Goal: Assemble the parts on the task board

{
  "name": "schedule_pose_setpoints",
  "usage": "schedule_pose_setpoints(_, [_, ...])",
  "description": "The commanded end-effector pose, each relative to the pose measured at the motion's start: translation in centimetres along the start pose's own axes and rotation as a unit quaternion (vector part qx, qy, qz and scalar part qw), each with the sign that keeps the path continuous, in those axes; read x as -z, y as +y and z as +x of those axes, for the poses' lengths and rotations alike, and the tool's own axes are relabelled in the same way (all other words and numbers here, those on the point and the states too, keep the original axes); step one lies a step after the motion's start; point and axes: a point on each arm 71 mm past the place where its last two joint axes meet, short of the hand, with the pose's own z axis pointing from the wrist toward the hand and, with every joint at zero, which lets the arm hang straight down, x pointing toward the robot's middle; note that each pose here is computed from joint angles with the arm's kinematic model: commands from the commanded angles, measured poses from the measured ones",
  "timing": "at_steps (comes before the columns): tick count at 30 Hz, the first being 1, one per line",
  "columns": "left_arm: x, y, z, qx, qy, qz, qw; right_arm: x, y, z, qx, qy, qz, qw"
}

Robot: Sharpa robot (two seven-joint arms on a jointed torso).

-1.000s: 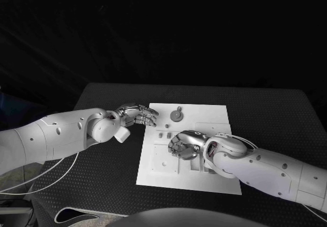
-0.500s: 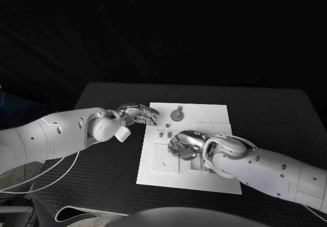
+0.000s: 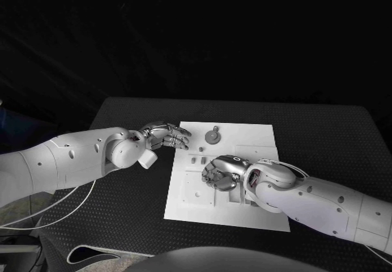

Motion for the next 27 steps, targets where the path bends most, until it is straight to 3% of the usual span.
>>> schedule_pose_setpoints(1, [-0.07, -0.20, 0.22, 0.003, 0.007, 0.007, 1.000, 0.38, -0.84, 0.61, 0.011, 0.022, 0.018, 1.000])
schedule_pose_setpoints(27, [-0.06, -0.17, 0.15, 0.003, 0.007, 0.006, 1.000, 0.72, -1.09, 0.67, 0.010, 0.029, 0.021, 0.999])
